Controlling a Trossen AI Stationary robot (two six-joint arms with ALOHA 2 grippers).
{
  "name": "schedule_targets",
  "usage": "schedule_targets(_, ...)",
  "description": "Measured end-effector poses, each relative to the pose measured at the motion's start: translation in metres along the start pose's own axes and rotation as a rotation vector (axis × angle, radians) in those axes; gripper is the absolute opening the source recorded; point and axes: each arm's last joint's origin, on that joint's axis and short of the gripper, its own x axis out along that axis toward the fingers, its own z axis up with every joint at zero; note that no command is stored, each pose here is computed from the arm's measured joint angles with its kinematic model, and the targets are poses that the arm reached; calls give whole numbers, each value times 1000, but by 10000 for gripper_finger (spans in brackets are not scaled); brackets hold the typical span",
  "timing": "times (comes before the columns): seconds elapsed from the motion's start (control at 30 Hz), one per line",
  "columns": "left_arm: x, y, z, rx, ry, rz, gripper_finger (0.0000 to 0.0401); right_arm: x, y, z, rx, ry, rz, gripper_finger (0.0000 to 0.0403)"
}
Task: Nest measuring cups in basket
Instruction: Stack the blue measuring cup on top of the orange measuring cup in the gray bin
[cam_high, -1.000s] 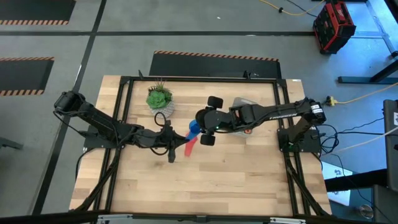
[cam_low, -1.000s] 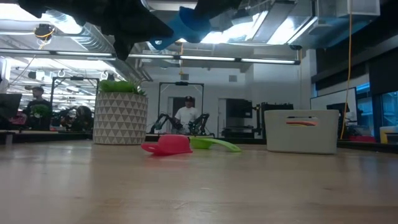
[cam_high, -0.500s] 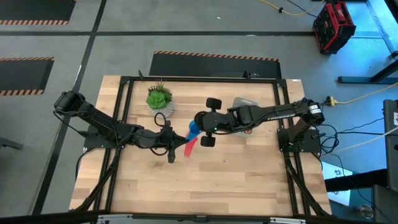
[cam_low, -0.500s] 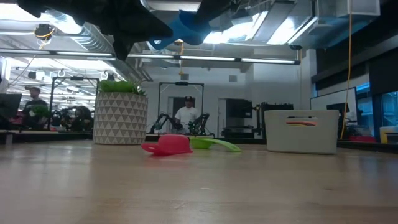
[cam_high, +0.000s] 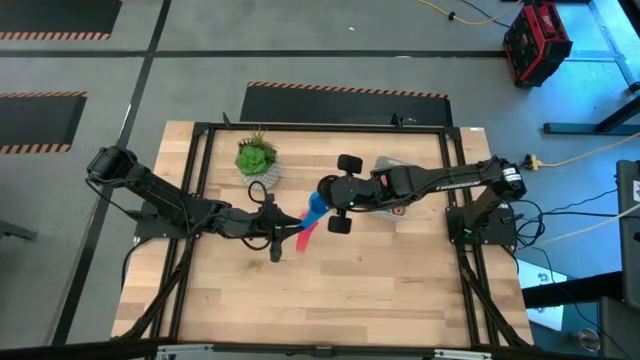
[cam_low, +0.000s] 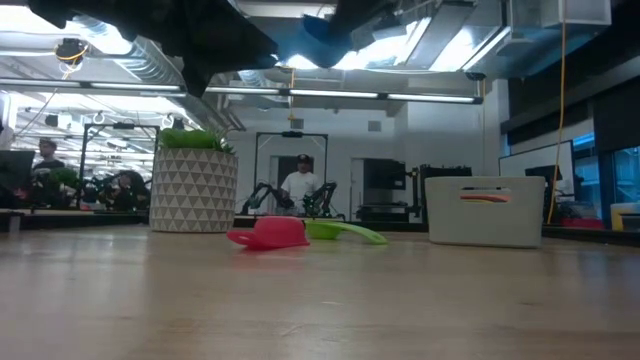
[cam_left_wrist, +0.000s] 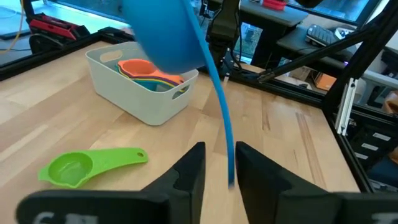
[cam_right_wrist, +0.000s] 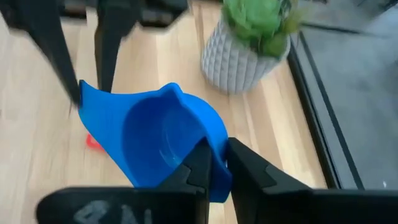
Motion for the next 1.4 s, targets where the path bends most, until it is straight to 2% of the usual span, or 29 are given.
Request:
schedule_targets(0.17, 0, 0, 0, 1, 4, 2, 103, -17, -17, -14, 17, 119, 28, 43)
schedule_targets(0.37, 0, 1, -1, 6, 12, 6, 105, -41, -47, -35, 43, 289, 129, 45)
schedule_targets(0.63, 0, 1, -2, 10, 19, 9, 105, -50, -95, -70, -46, 600, 181, 46)
schedule_targets(0.87, 0, 1, -2, 11, 21, 9, 105, -45, -131, -81, -176, 633, 213, 46)
schedule_targets(1.13, 0, 1, -3, 12, 23, 10, 105, -35, -152, -89, -413, 648, 301, 47)
schedule_targets(1.4, 0, 1, -3, 15, 29, 12, 105, -5, -160, -93, -420, 704, 334, 47)
